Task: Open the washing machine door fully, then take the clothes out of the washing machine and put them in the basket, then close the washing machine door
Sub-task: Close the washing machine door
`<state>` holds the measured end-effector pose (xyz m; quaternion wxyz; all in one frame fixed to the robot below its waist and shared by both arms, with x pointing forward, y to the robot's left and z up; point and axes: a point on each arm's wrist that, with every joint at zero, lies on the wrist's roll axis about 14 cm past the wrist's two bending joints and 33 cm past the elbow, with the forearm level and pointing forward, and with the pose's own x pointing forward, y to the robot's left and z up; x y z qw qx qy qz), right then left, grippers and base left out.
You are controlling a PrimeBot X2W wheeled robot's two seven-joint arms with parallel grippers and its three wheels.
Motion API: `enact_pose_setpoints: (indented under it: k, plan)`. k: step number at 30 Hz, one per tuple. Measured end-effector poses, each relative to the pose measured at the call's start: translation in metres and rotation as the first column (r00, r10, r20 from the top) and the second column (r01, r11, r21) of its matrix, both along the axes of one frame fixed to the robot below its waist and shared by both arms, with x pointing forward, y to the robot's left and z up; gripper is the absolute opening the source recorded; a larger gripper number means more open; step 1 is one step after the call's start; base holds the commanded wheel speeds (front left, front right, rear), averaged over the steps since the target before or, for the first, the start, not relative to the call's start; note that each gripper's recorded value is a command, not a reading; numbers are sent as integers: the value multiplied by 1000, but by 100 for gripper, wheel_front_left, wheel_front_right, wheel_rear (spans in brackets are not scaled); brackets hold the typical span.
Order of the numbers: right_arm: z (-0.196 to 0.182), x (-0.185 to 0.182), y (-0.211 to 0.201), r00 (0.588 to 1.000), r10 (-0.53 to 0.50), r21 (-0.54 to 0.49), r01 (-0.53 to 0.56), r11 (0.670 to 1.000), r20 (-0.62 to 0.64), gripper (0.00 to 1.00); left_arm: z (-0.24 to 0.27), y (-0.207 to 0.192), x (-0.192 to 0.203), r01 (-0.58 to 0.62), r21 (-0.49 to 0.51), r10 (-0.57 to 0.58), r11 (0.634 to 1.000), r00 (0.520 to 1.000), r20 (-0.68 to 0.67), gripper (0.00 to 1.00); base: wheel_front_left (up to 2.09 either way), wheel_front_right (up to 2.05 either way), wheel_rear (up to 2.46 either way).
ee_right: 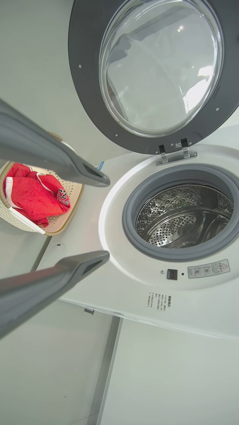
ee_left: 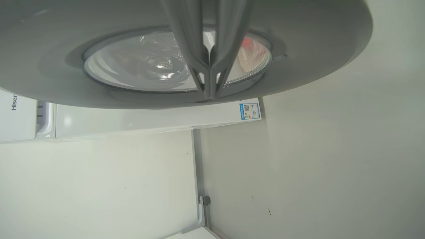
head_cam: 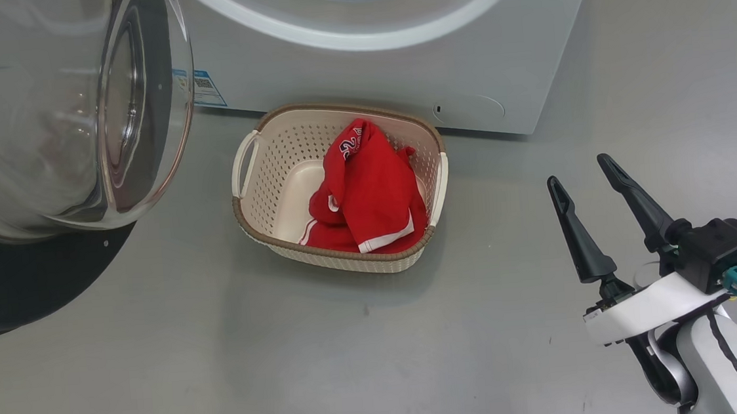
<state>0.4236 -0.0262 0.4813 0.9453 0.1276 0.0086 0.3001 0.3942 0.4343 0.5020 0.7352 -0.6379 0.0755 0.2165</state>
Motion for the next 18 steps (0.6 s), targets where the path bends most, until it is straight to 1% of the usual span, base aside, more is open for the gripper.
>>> enact_pose_setpoints:
  k: [4, 8, 13, 18]
  plan:
    - [5, -2, 2, 1000, -1, 10, 1, 1000, 7, 100, -5, -9, -6, 50, -9, -50, 999, 999, -10, 0, 0, 0, 0]
    - [10, -4, 4, 1000, 0, 18, 0, 1000, 16, 100, -3, -24, -7, 123, -26, -122, 992, 992, 23, 0, 0, 0, 0]
    - [16, -6, 6, 1000, 1, 20, -1, 1000, 28, 100, -1, -55, -3, 243, -57, -239, 968, 968, 78, 0, 0, 0, 0]
    - [19, -7, 7, 999, 1, 25, -2, 1000, 36, 100, -4, -73, -8, 320, -70, -313, 945, 945, 97, 0, 0, 0, 0]
